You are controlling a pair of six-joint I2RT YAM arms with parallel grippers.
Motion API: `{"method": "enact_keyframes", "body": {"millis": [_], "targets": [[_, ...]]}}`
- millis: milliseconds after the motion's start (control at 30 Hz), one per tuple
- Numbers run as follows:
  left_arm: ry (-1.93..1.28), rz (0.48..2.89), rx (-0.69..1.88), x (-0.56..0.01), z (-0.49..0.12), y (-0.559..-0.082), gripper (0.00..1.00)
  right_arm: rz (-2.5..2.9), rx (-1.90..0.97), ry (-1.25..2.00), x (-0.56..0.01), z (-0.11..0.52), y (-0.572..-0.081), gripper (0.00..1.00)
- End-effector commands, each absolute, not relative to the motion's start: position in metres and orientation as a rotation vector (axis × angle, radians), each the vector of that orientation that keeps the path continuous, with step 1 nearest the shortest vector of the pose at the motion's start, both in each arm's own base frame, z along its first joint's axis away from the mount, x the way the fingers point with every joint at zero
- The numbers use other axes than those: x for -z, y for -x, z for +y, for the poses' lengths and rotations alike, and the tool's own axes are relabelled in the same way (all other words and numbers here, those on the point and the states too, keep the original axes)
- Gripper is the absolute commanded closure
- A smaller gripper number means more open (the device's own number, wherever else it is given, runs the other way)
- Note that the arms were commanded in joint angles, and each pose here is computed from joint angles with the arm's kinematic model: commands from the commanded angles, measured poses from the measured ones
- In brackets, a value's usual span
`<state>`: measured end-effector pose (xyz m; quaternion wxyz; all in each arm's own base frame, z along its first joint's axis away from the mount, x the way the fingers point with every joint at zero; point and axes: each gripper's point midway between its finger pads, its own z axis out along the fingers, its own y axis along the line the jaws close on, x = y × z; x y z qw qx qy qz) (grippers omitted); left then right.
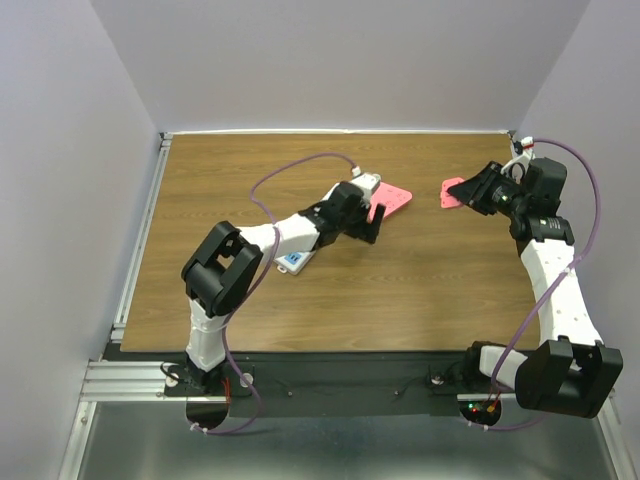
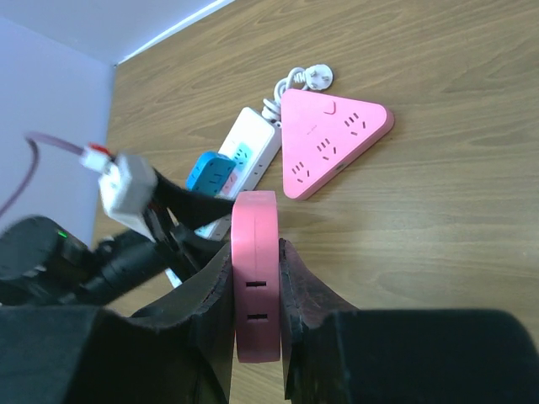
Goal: Insert the plug
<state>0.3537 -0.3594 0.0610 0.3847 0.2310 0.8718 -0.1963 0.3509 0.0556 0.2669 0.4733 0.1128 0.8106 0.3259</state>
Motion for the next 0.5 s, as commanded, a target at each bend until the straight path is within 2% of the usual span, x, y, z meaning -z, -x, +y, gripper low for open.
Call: {"method": "enact_keyframes", "body": {"millis": [0, 233, 467], "targets": [[-0.563, 2.015, 0.654, -0.151, -0.413, -0.392, 0.05, 1.941, -0.807, -0.233, -0.280, 0.058, -0.345, 1.00], [-0.330, 2.064, 0.708, -0.148, -0.414, -0.450, 0.05, 1.936, -0.818, -0.218, -0.283, 0.060, -0.341, 1.00], [-0.239, 2.076, 0.816, -0.139, -0.421, -0.467, 0.05, 1.935, -0.826, -0.203, -0.284, 0.062, -0.340, 1.00]]}}
